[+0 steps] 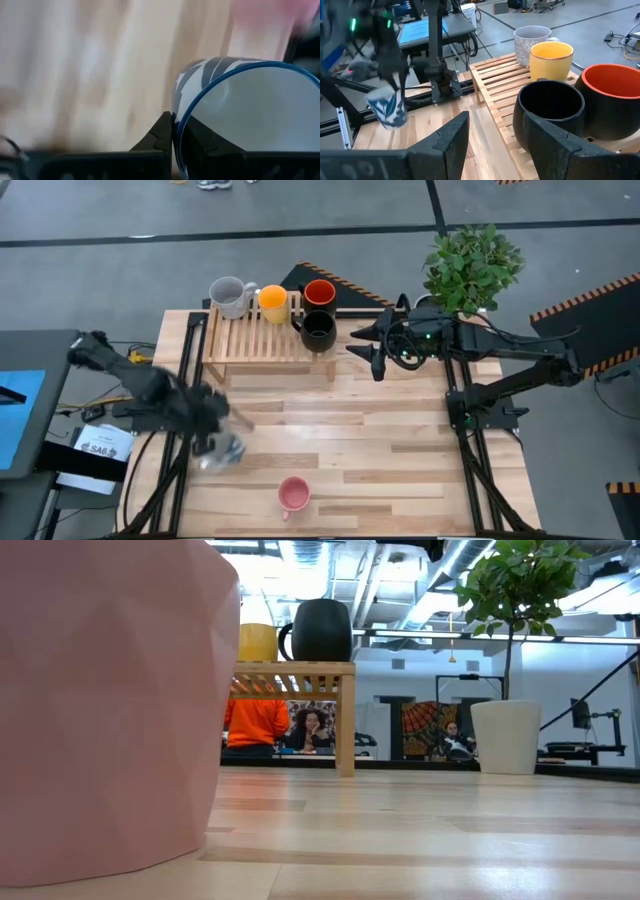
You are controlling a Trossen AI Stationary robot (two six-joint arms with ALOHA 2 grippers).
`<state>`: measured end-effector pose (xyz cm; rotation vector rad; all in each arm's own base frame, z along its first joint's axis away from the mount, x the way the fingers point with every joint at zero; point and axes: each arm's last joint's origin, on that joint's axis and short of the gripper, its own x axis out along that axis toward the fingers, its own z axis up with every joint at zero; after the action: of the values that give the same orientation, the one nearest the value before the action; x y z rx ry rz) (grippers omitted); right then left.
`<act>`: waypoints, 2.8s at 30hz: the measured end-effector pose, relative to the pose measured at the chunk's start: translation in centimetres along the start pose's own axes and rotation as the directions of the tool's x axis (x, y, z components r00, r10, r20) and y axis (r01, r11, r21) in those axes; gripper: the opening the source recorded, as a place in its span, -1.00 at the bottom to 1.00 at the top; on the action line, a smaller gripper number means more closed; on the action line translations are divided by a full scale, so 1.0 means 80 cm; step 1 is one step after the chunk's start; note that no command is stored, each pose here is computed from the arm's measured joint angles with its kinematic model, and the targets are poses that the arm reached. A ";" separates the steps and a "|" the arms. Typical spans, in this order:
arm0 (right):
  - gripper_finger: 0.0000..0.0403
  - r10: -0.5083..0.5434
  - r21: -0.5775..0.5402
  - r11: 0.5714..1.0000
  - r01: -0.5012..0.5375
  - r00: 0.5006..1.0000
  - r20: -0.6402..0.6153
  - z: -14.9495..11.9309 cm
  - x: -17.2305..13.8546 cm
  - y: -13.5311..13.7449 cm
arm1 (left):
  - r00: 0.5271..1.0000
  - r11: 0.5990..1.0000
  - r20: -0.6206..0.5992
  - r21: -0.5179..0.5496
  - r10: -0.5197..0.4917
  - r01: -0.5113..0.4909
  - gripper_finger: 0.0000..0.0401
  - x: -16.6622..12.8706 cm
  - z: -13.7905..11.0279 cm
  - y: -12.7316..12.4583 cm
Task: Place coffee mugs
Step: Put the white mug on the shelf, then put the pink mug on the shelf
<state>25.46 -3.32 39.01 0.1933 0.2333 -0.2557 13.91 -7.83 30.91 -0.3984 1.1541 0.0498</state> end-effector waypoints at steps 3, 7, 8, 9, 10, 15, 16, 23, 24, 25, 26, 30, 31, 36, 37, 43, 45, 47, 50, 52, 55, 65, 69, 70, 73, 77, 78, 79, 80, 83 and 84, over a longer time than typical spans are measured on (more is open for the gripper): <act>0.06 -0.003 -0.008 1.000 0.003 1.000 0.000 0.000 0.000 -0.001 | 0.984 0.998 0.177 -0.058 0.023 -0.013 -0.99 -0.047 0.039 0.013; 0.06 -0.002 -0.008 1.000 0.002 1.000 0.001 0.000 0.000 -0.001 | 0.946 0.990 0.295 -0.081 0.131 -0.112 -0.99 -0.098 0.090 0.036; 0.06 -0.002 -0.008 1.000 0.002 1.000 0.001 0.000 0.000 -0.001 | 0.938 0.985 0.303 -0.092 0.165 -0.144 -0.99 -0.109 0.103 0.044; 0.06 -0.002 -0.008 1.000 0.002 1.000 0.001 0.000 0.000 -0.001 | 0.932 0.980 0.304 -0.087 0.200 -0.182 -0.99 -0.119 0.116 0.051; 0.06 -0.002 -0.008 1.000 0.002 1.000 0.001 0.000 0.000 -0.001 | 0.926 0.973 0.298 -0.075 0.231 -0.218 -0.99 -0.127 0.128 0.059; 0.06 -0.002 -0.006 1.000 0.002 1.000 0.001 0.000 0.000 -0.001 | 0.910 0.942 0.249 -0.032 0.331 -0.334 -1.00 -0.157 0.187 0.102; 0.06 -0.002 0.003 1.000 0.002 1.000 0.001 0.000 0.000 -0.001 | 0.910 0.938 0.234 -0.029 0.342 -0.345 -1.00 -0.159 0.198 0.111; 0.06 -0.002 0.015 1.000 0.002 1.000 0.001 0.000 0.000 -0.001 | 0.923 0.925 0.063 0.004 0.379 -0.380 -1.00 -0.130 0.251 0.162; 0.06 -0.002 0.015 1.000 0.002 1.000 0.001 0.000 0.000 -0.001 | 0.925 0.925 0.050 0.014 0.378 -0.379 -1.00 -0.124 0.255 0.166; 0.06 -0.002 0.015 1.000 0.002 1.000 0.001 0.000 0.000 -0.001 | 0.925 0.925 0.043 0.031 0.378 -0.380 -1.00 -0.118 0.261 0.170; 0.06 -0.001 0.015 1.000 0.001 1.000 0.001 0.000 0.000 -0.001 | 0.924 0.923 0.038 0.043 0.380 -0.381 -1.00 -0.112 0.266 0.173; 0.06 -0.001 0.016 1.000 0.001 1.000 0.001 0.000 0.000 -0.001 | 0.918 0.916 -0.018 0.068 0.397 -0.395 -1.00 -0.091 0.279 0.186; 0.06 -0.001 0.016 1.000 0.001 1.000 0.001 0.000 0.000 -0.001 | 0.914 0.912 -0.029 0.071 0.406 -0.403 -1.00 -0.086 0.281 0.188; 0.06 -0.001 0.018 1.000 0.001 1.000 0.001 0.000 0.000 -0.001 | 0.895 0.894 -0.045 0.088 0.444 -0.439 -1.00 -0.079 0.286 0.195; 0.06 -0.001 0.018 1.000 0.001 1.000 0.001 0.000 0.000 -0.001 | 0.893 0.891 -0.033 0.091 0.449 -0.445 -1.00 -0.078 0.288 0.196; 0.06 -0.001 0.018 1.000 0.001 1.000 0.000 0.000 0.000 -0.001 | 0.894 0.893 -0.002 0.060 0.448 -0.447 -1.00 -0.079 0.293 0.207; 0.06 -0.001 0.018 1.000 0.001 1.000 0.001 0.000 0.000 -0.001 | 0.896 0.895 -0.004 0.063 0.443 -0.442 -0.99 -0.079 0.293 0.210; 0.06 -0.001 0.018 1.000 0.001 1.000 0.001 0.000 0.000 -0.001 | 0.895 0.893 -0.004 0.064 0.446 -0.445 -0.95 -0.079 0.293 0.211; 0.06 -0.001 0.018 1.000 0.001 1.000 0.001 0.000 0.000 -0.001 | 0.890 0.888 0.006 0.064 0.457 -0.456 -0.85 -0.079 0.295 0.212; 0.06 -0.001 0.018 1.000 0.001 1.000 0.000 0.000 0.000 -0.001 | 0.885 0.882 0.008 0.072 0.466 -0.466 -0.78 -0.079 0.295 0.212; 0.06 -0.001 0.018 1.000 0.001 1.000 0.001 0.000 0.000 -0.001 | 0.883 0.879 0.012 0.090 0.469 -0.468 -0.69 -0.079 0.296 0.213; 0.06 0.000 0.017 1.000 0.000 1.000 0.001 0.000 0.000 -0.001 | 0.881 0.874 0.052 0.110 0.471 -0.474 -0.44 -0.081 0.299 0.212; 0.06 0.000 0.017 1.000 0.000 1.000 0.000 0.000 0.000 -0.001 | 0.871 0.864 0.076 0.108 0.485 -0.491 -0.32 -0.092 0.297 0.208; 0.06 0.000 0.017 1.000 0.000 1.000 0.001 0.000 0.000 -0.001 | 0.865 0.859 0.084 0.106 0.494 -0.501 -0.29 -0.095 0.297 0.207; 0.06 0.000 0.017 1.000 0.000 1.000 0.001 0.000 0.000 -0.001 | 0.851 0.848 0.118 0.094 0.511 -0.522 -0.22 -0.113 0.297 0.202; 0.06 0.000 0.017 1.000 0.000 1.000 0.001 0.000 0.000 -0.001 | 0.847 0.865 0.200 -0.003 0.493 -0.502 -0.18 -0.143 0.296 0.190; 0.06 0.000 0.017 1.000 0.000 1.000 0.001 0.000 0.000 -0.001 | 0.851 0.877 0.231 -0.031 0.472 -0.479 -0.18 -0.151 0.295 0.185; 0.06 0.000 0.017 1.000 0.000 1.000 0.001 0.000 0.000 -0.001 | 0.858 0.895 0.265 -0.052 0.439 -0.442 -0.18 -0.159 0.293 0.181; 0.06 0.000 0.017 1.000 0.000 1.000 0.001 0.000 0.000 -0.001 | 0.865 0.914 0.301 -0.066 0.402 -0.401 -0.18 -0.166 0.291 0.176; 0.06 0.000 0.017 1.000 0.000 1.000 0.001 0.000 0.000 -0.001 | 0.851 0.958 0.444 -0.069 0.279 -0.278 -0.18 -0.191 0.281 0.155; 0.06 0.000 0.017 1.000 0.000 1.000 0.001 0.000 0.000 -0.001 | 0.833 0.966 0.493 -0.064 0.250 -0.251 -0.18 -0.200 0.276 0.146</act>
<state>25.45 -3.39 39.02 0.2099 0.2305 -0.2580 23.93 12.99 49.52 -0.2072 0.6832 0.3634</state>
